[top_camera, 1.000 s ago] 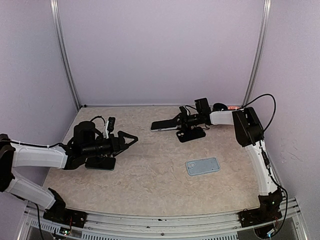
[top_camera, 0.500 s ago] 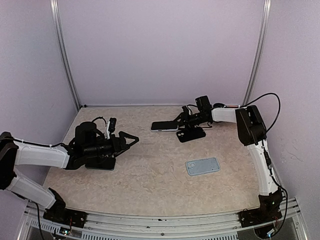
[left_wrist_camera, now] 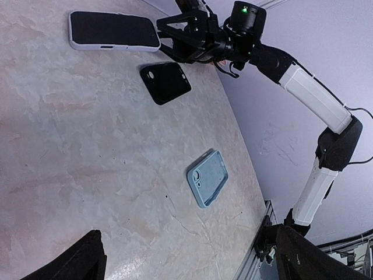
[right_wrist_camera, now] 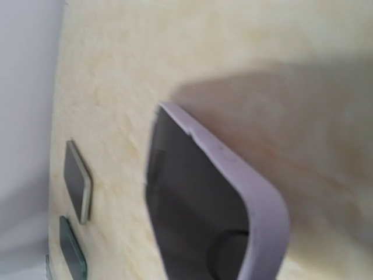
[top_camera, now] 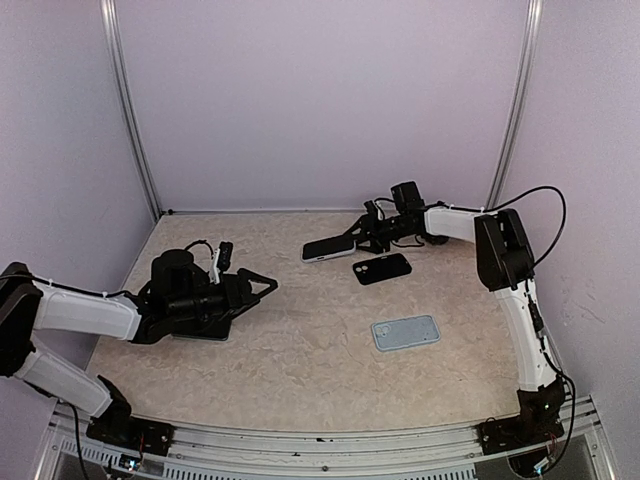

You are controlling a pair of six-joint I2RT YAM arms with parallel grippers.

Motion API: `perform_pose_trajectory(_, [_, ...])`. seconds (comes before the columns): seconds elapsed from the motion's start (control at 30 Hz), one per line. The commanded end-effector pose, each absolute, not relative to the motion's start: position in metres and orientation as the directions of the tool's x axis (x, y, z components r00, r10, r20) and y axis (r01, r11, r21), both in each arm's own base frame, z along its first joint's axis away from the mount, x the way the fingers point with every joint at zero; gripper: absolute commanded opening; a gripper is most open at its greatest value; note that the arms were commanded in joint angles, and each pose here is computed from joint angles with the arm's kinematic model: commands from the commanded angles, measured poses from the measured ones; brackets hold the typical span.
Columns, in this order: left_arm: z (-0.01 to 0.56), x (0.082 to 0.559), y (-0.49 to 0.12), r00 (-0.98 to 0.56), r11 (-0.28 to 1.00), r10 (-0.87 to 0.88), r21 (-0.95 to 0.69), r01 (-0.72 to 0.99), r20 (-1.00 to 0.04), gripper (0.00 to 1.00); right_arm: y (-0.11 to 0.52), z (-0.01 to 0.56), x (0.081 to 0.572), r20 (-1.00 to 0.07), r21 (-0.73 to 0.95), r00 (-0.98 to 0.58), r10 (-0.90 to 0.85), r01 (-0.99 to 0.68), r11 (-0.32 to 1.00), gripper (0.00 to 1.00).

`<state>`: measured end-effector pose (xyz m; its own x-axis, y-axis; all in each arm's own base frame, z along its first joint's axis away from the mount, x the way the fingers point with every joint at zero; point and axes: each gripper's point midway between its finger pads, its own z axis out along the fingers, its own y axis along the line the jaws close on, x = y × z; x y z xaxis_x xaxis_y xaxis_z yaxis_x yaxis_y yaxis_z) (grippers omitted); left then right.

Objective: Put the phone into the phone case
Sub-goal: Place the phone with the phone case at the center of the board.

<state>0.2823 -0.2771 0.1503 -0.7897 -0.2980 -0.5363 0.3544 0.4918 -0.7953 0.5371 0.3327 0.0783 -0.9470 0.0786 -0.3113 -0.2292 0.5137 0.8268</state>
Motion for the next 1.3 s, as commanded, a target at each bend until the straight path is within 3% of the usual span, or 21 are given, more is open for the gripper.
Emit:
perform_pose_trajectory(0.0, [0.151, 0.28, -0.277, -0.786, 0.479, -0.301, -0.798, 0.366, -0.54, 0.99, 0.332, 0.092, 0.552, -0.379, 0.822, -0.921, 0.088, -0.291, 0.49, 0.53])
perform_pose_trajectory(0.83, [0.148, 0.287, -0.277, -0.787, 0.484, -0.316, -0.804, 0.346, -0.529, 0.99, 0.305, 0.059, 0.552, -0.366, 0.741, -0.926, 0.089, -0.232, 0.631, 0.55])
perform_pose_trajectory(1.27, [0.148, 0.29, -0.278, -0.789, 0.481, -0.322, -0.808, 0.341, -0.524, 0.99, 0.301, 0.062, 0.54, -0.379, 0.727, -0.923, 0.072, -0.248, 0.64, 0.55])
